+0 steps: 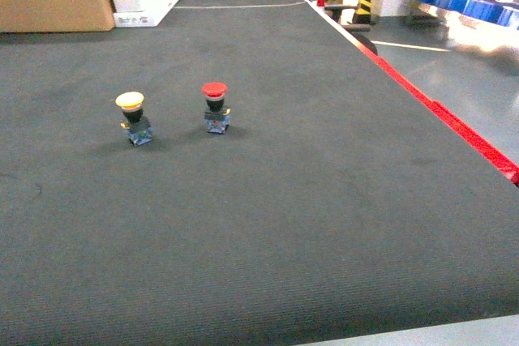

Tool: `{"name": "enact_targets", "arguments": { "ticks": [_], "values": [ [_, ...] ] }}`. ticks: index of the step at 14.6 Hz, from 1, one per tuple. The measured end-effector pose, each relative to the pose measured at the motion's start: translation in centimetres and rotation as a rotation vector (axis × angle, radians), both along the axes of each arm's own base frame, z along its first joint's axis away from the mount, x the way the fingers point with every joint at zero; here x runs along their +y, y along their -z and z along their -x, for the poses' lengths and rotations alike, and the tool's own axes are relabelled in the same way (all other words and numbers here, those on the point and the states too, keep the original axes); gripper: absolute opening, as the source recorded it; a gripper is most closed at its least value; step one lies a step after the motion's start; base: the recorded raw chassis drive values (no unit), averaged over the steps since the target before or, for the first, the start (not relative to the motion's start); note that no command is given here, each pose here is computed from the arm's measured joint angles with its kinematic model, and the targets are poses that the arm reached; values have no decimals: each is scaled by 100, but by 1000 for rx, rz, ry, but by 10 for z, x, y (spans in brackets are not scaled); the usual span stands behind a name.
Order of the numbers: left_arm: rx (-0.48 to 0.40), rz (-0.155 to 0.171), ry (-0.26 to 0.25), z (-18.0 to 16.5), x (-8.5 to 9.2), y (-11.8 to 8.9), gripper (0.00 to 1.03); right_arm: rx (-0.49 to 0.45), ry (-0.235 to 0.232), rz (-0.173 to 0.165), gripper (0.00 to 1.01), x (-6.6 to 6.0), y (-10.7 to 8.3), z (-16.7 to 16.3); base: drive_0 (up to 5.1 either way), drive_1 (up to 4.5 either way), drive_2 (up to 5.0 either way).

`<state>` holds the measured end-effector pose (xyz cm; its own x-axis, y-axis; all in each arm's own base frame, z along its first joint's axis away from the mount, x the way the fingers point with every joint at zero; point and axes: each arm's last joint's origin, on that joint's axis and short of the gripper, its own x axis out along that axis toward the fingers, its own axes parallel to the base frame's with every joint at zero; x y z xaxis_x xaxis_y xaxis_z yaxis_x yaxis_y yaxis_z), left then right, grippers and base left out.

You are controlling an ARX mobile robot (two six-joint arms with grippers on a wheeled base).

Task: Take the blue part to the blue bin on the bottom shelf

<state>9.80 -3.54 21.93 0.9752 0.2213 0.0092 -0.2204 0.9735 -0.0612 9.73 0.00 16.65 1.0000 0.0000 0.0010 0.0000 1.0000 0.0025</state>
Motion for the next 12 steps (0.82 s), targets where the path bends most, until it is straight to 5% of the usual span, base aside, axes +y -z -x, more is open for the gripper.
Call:
{"name": "enact_targets", "arguments": {
  "ticks": [12],
  "values": [
    [0, 0, 0, 0, 0, 0, 43, 0, 0, 0, 98, 0, 0, 0, -159, -159, -159]
  ]
}}
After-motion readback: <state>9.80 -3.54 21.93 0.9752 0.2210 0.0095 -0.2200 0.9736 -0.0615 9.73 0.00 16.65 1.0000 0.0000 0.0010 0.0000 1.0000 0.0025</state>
